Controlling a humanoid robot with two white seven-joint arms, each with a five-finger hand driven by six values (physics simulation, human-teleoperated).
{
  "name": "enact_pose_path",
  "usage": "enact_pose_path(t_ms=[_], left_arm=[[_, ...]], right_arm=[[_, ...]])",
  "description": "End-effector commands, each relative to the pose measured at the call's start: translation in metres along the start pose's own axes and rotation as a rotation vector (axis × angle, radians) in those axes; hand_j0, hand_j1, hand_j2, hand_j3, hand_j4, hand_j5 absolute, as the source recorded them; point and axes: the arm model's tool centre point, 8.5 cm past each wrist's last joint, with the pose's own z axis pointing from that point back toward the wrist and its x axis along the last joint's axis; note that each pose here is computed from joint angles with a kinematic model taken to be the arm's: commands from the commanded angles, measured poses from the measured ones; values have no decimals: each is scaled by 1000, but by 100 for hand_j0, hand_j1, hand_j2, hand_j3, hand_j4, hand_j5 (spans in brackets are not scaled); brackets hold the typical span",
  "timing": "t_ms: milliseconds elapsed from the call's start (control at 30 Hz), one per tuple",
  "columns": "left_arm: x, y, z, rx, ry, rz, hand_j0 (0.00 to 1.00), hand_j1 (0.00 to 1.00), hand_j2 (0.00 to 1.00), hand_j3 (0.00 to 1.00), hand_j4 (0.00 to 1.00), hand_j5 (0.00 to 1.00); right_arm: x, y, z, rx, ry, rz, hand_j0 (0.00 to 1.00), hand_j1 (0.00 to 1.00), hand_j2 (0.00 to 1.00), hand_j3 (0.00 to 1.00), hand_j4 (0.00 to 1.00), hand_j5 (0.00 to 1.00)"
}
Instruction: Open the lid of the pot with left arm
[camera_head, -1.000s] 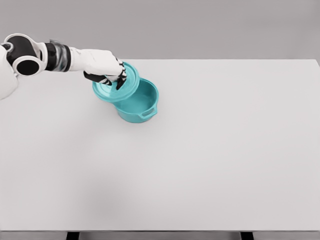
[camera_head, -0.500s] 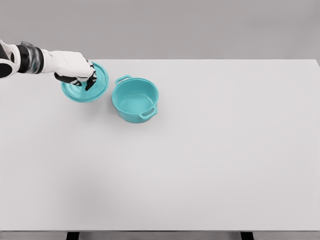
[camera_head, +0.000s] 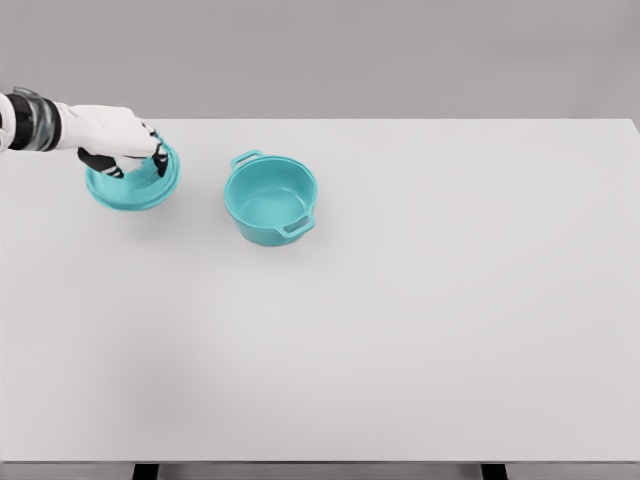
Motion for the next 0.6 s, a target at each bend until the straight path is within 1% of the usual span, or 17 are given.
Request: enact_pose_path(t_ms=[0,167,200,233,300,333,367,400,433,567], left_arm=[[-2,-1,1,1,5,10,100,100,100,100,100,100],[-5,-5,6,0,12,21,100,100,100,100,100,100],[-7,-5,8,10,12,35,100,100,100,100,100,100],[-12,-11,12,19,12,77,100,100,100,100,100,100],[-21,-28,17,37,14,182,100,100,100,100,100,100],[-36,-46,30,35,50,262,100,100,100,100,100,100],[-46,-58,34,21,82,296,100,100,100,100,100,100],[-50,-63,36,16,97,312,100,100,100,100,100,100],[-51,-65,36,14,100,316,100,100,100,100,100,100],[-51,-65,38,15,102,317,100,100,100,100,100,100]], right_arm=[[0,0,0,0,0,0,100,100,100,100,100,100],[0,0,0,0,0,0,100,100,100,100,100,100],[0,0,0,0,0,0,100,100,100,100,100,100],[0,0,0,0,0,1,100,100,100,100,100,100],[0,0,0,0,0,0,100,100,100,100,100,100],[0,0,0,0,0,0,100,100,100,100,100,100],[0,0,0,0,0,0,100,100,100,100,100,100],[0,0,0,0,0,0,100,100,100,100,100,100],[0,0,0,0,0,0,100,100,100,100,100,100],[0,0,0,0,0,0,100,100,100,100,100,100]])
